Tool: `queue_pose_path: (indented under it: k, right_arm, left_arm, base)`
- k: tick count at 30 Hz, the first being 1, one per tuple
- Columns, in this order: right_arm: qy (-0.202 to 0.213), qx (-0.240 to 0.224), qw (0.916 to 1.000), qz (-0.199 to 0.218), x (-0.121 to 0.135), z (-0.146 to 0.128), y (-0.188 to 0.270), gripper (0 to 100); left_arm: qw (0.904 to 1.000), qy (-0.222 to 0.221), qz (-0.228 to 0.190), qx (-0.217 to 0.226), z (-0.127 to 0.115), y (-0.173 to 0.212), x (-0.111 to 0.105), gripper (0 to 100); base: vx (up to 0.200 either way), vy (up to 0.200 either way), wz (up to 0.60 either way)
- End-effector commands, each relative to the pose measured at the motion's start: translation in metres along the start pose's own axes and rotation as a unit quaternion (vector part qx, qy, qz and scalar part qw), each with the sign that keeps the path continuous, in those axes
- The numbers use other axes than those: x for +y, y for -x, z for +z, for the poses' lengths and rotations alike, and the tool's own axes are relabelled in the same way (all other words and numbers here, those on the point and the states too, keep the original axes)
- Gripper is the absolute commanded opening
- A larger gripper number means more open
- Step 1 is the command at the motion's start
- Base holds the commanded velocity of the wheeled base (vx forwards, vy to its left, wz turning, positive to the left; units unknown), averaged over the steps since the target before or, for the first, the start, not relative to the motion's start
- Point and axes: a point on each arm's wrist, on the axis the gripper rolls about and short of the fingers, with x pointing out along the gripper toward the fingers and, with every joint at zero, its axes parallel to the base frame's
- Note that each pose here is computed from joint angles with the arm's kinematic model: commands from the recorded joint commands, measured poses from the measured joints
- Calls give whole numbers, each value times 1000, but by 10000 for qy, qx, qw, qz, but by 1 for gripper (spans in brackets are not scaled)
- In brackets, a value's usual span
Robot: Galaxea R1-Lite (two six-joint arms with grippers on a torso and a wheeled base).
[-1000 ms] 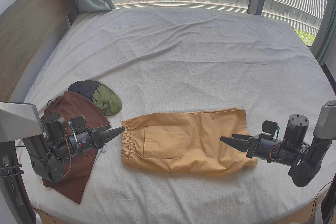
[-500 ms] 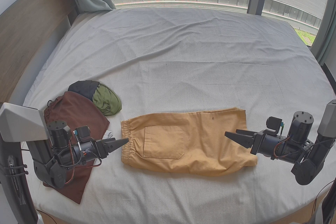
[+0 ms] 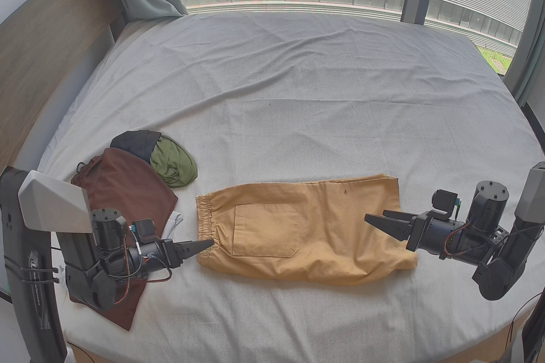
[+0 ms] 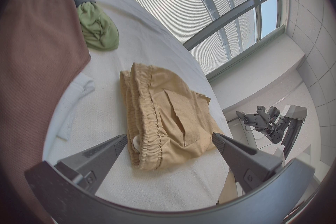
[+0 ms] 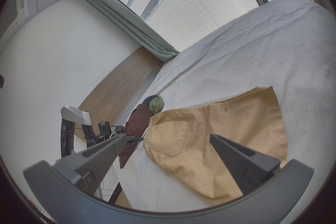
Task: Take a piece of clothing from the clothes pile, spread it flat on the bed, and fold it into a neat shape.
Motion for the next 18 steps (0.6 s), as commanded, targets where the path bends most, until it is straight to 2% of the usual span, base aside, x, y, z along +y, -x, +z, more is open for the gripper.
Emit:
queue_pose_path:
  k: [1, 12, 17, 18]
  right_arm:
    - [-11, 24, 10000, -5, -1, -1, 0, 100]
    - [-28, 58, 10000, -14, -1, -3, -1, 100]
    - [-27, 62, 10000, -7, -1, -3, -1, 100]
    - [-25, 70, 10000, 5, 0, -4, -2, 100]
  left_arm:
    - [9998, 112, 30, 163, -10, -5, 5, 100]
    - [9988, 243, 278, 333, -29, -20, 19, 100]
    - [9986, 268, 260, 373, -31, -21, 17, 100]
    - [9984, 285, 180, 456, -34, -25, 11, 100]
  base:
    - [0, 0, 0]
    - [0, 0, 0]
    - [0, 0, 0]
    - [0, 0, 0]
